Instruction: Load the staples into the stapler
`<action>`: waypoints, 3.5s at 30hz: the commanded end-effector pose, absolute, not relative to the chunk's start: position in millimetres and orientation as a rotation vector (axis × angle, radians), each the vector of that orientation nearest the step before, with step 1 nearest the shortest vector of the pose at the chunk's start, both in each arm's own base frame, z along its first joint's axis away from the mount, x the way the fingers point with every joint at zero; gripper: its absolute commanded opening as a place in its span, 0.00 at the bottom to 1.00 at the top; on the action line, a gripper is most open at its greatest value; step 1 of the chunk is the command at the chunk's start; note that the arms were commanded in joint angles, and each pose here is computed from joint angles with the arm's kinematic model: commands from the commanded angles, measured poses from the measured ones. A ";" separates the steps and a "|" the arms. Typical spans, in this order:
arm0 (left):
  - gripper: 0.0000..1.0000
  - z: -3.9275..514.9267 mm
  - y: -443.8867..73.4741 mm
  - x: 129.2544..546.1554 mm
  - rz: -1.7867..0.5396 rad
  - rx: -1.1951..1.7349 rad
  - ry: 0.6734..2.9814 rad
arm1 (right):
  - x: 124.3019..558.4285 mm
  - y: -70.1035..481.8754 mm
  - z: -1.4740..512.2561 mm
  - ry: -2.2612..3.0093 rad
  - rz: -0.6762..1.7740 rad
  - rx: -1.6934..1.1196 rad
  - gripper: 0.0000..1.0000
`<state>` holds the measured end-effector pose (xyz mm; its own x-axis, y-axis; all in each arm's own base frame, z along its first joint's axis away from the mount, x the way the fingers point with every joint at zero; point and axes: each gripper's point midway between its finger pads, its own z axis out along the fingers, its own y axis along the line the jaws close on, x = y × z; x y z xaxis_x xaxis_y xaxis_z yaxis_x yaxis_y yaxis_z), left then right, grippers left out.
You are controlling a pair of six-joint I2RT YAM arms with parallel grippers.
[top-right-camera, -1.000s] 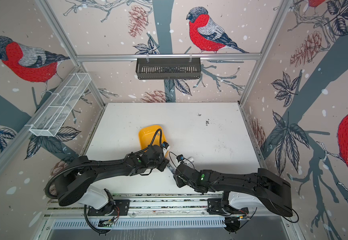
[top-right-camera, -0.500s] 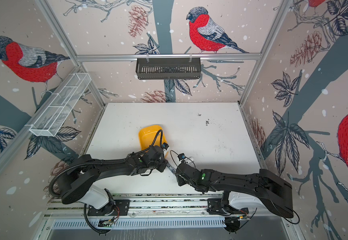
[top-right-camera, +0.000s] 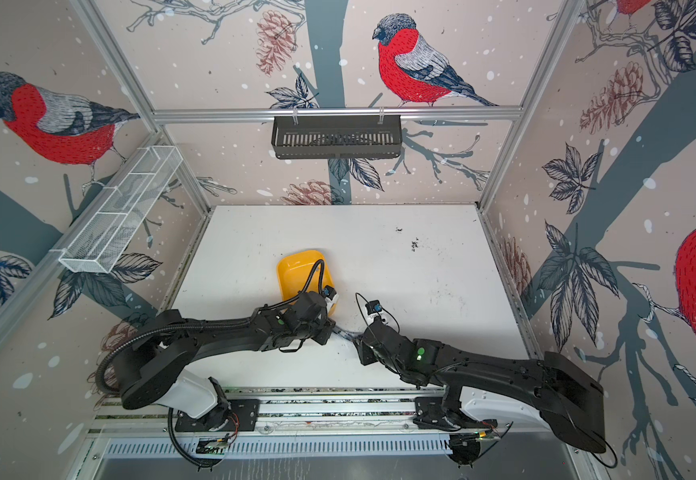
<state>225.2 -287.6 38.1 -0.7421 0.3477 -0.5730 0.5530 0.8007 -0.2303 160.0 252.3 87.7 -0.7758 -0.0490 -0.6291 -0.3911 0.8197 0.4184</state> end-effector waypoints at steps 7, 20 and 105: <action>0.00 42.7 -278.2 222.5 -0.511 0.436 2.529 | 177.6 212.4 78.8 2.407 0.689 -0.054 0.28; 0.00 33.7 -277.9 218.7 -0.485 0.266 2.570 | 176.2 242.0 59.2 2.474 0.738 -0.151 0.23; 0.35 83.2 -232.5 195.7 -0.720 0.241 2.467 | 172.7 306.2 27.9 2.298 0.453 -1.188 0.50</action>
